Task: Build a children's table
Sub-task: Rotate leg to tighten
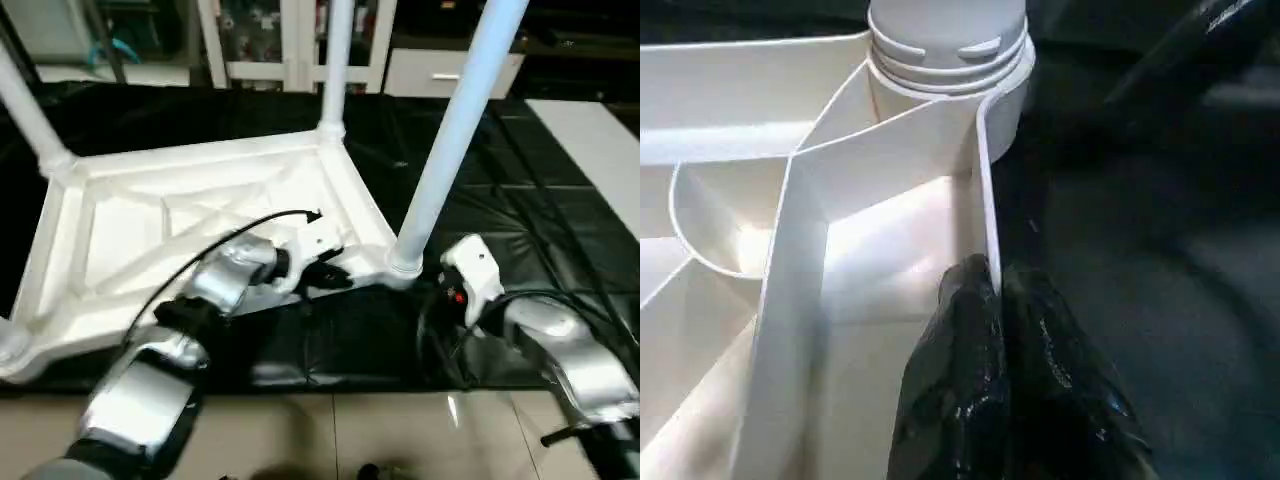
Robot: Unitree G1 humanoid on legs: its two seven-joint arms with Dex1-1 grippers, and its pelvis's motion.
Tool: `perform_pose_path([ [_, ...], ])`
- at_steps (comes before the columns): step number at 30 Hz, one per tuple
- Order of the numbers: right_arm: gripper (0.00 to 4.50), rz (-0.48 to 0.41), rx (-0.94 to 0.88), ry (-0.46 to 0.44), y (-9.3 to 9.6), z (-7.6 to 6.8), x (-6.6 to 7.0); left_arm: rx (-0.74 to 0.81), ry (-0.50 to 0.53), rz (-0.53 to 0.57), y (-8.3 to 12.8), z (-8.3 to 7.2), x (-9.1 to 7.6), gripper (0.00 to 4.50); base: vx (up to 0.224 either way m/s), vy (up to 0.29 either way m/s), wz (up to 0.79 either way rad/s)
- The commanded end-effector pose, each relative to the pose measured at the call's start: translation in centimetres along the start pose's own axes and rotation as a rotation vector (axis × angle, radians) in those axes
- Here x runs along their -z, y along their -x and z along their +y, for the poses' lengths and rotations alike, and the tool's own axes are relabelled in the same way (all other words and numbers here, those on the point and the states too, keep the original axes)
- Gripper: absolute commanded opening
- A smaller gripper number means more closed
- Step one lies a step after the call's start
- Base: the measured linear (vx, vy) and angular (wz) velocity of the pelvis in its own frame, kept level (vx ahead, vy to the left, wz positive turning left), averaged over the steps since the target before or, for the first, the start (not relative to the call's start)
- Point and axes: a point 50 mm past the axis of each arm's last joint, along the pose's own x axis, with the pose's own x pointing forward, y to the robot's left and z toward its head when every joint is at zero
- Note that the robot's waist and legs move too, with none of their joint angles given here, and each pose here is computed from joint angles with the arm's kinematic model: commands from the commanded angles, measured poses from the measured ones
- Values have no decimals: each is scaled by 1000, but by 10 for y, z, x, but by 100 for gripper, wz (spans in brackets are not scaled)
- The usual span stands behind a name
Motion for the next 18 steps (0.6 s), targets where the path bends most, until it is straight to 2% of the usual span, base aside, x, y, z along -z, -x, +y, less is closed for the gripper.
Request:
perform_pose_path([
  [1,401,39,-110,32,4,10,1,291,29,129,-14,-33,27,0,0,0,0],
  [4,401,51,-152,45,9,13,0,291,18,123,-13,-33,26,0,0,0,0],
  [9,401,62,-172,57,18,15,-1,118,-32,51,-21,-22,15,0,0,0,0],
  [13,401,66,-179,47,25,21,1,-142,-112,-82,-27,-4,-13,0,-13,12,10],
  [16,401,73,-177,43,28,23,3,-166,-84,-141,-27,0,-23,0,-11,9,7],
  [18,404,82,-173,40,30,24,5,-144,-60,-151,-26,-1,-25,55,0,0,0],
])
